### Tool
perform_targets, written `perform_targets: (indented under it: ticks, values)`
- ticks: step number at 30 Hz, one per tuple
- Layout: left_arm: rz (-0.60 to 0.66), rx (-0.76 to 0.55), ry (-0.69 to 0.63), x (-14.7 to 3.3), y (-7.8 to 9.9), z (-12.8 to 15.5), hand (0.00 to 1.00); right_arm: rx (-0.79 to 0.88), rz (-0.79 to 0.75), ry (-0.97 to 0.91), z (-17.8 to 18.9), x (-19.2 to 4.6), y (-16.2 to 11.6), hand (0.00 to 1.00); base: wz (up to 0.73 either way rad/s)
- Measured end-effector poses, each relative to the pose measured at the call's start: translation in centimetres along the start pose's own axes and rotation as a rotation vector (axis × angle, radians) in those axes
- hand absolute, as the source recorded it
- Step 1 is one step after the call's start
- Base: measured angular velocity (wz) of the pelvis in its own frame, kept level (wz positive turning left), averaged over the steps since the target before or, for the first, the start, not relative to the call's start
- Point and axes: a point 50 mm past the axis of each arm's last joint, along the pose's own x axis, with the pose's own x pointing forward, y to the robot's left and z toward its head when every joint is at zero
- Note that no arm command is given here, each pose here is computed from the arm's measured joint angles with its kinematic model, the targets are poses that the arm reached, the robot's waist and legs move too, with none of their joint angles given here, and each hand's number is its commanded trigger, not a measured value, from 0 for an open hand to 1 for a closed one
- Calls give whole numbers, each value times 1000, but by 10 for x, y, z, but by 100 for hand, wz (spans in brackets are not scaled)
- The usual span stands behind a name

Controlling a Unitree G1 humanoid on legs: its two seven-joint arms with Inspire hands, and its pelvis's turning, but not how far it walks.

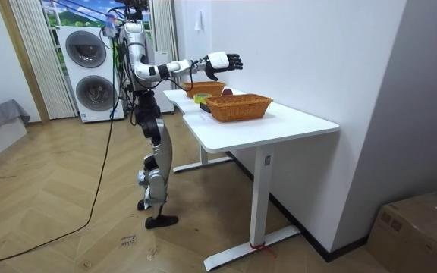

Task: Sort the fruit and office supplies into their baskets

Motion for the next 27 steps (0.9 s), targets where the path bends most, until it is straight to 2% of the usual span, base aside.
perform_targets:
  ticks: [9, 27]
  values:
    - [10, 14, -46, 1, 3, 11, 0, -62, 241, 42, -3, -1, 13, 0, 0]
    - [0, 11, -63, 2, 3, 20, 0, -87, 427, 83, -7, -4, 21, 0, 0]
